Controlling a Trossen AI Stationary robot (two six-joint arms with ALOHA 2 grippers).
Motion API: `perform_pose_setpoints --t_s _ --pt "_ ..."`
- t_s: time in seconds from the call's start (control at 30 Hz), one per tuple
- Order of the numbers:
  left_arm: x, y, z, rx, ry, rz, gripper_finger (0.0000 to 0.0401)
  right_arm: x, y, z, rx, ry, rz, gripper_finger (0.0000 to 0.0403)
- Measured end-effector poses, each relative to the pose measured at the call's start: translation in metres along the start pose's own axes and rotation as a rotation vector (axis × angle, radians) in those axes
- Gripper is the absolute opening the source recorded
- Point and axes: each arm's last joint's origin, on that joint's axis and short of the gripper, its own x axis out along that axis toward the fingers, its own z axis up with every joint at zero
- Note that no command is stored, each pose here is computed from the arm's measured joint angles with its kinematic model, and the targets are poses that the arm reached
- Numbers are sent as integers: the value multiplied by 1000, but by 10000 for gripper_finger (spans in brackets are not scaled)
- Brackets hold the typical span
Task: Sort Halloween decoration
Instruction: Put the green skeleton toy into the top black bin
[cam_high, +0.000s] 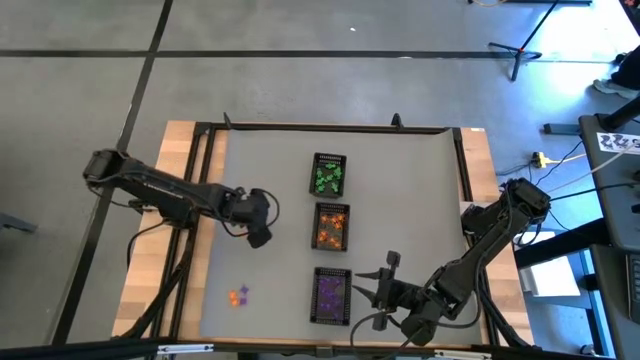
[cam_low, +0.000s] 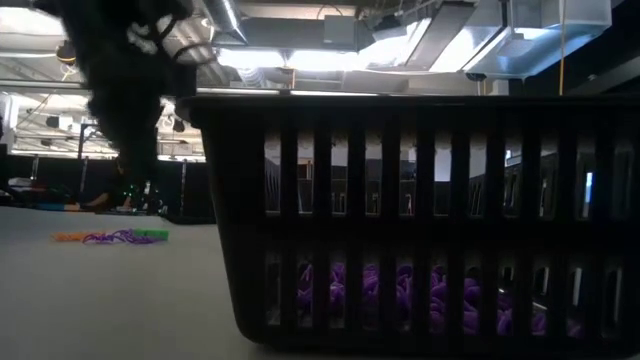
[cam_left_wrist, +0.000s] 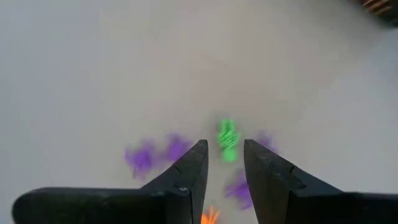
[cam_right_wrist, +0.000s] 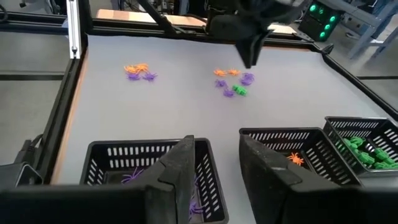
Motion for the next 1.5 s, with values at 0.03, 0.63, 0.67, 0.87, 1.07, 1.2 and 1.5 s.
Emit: perform_pose_setpoints --t_s 0.03,0.63,0.67,0.87,1.07,1.2,1.5 --pt "4 3 -4 -13 5 3 96 0 0 0 -1 -2 -4 124" --pt "48 -5 -21 79 48 10 64 3 -3 1 -7 -15 -42 124" --pt "50 -6 -21 88 49 6 62 3 -3 1 -7 -15 -42 124" --pt "63 -7 -21 94 78 29 56 3 -3 1 -7 -14 -42 124" --pt "65 -7 -20 89 84 33 29 2 -3 1 -8 -14 -41 124" --pt "59 -11 -12 105 62 21 8 3 -2 -1 -16 -9 -43 124" --pt "17 -40 46 208 -180 -41 6 4 -2 0 -62 -17 -56 124"
